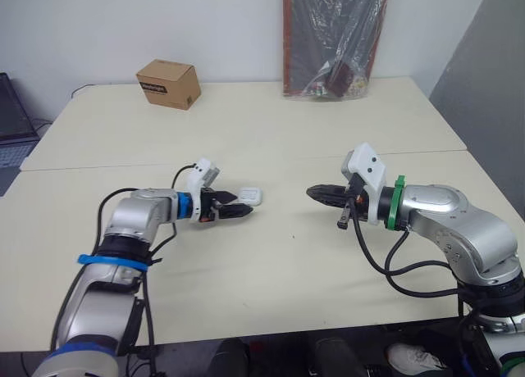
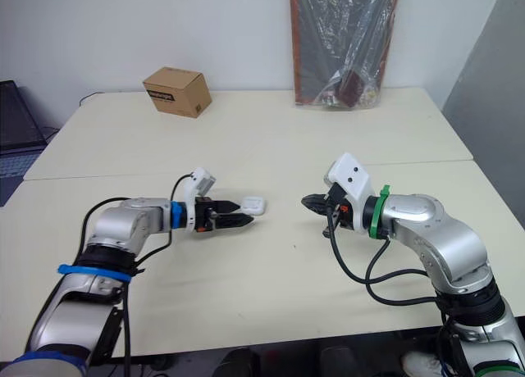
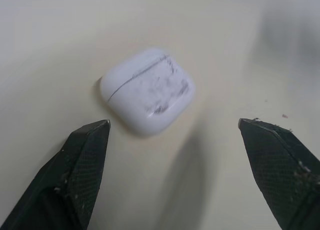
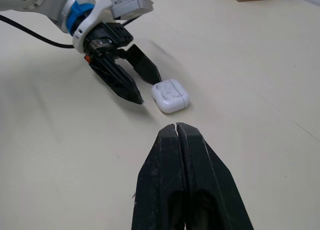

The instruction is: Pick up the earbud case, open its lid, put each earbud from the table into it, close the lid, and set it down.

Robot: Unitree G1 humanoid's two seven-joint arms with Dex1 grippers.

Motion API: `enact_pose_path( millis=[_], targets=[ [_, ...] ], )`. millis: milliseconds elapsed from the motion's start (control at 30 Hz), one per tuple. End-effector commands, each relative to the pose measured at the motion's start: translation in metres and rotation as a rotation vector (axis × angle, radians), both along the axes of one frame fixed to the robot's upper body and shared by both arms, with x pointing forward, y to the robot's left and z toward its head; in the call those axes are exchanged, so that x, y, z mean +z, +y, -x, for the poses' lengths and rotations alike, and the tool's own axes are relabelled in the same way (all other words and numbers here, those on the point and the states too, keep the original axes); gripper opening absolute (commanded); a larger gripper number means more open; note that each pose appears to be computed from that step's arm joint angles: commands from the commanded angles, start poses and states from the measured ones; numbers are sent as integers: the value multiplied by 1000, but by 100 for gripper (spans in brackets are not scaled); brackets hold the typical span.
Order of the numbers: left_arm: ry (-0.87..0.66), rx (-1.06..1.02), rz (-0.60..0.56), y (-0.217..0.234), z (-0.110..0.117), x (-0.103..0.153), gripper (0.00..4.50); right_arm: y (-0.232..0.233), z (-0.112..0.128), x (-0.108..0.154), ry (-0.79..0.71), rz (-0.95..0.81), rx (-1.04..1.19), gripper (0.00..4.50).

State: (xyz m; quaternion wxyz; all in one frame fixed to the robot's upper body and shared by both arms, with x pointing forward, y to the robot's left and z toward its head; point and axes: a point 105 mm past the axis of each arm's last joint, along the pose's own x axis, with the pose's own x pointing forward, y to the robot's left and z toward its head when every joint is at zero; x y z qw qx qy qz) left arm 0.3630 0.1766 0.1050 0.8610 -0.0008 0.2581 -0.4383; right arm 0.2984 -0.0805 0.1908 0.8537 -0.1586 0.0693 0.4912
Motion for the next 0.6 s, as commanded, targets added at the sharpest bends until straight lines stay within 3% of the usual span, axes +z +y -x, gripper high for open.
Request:
enact_pose_path(
  millis=[33, 333, 433, 600],
  targets=[
    [-17, 53, -58, 26, 9, 0, 427, 5, 6, 9, -48, -3, 35, 0],
    [-211, 204, -143, 59, 25, 9, 427, 8, 16, 8, -42, -27, 47, 0],
    [-311, 236, -82, 58, 33, 16, 427, 9, 22, 6, -29, -52, 31, 0],
    [-327, 321, -20, 64, 52, 13, 427, 10, 44, -16, 34, -70, 9, 0]
  ],
)
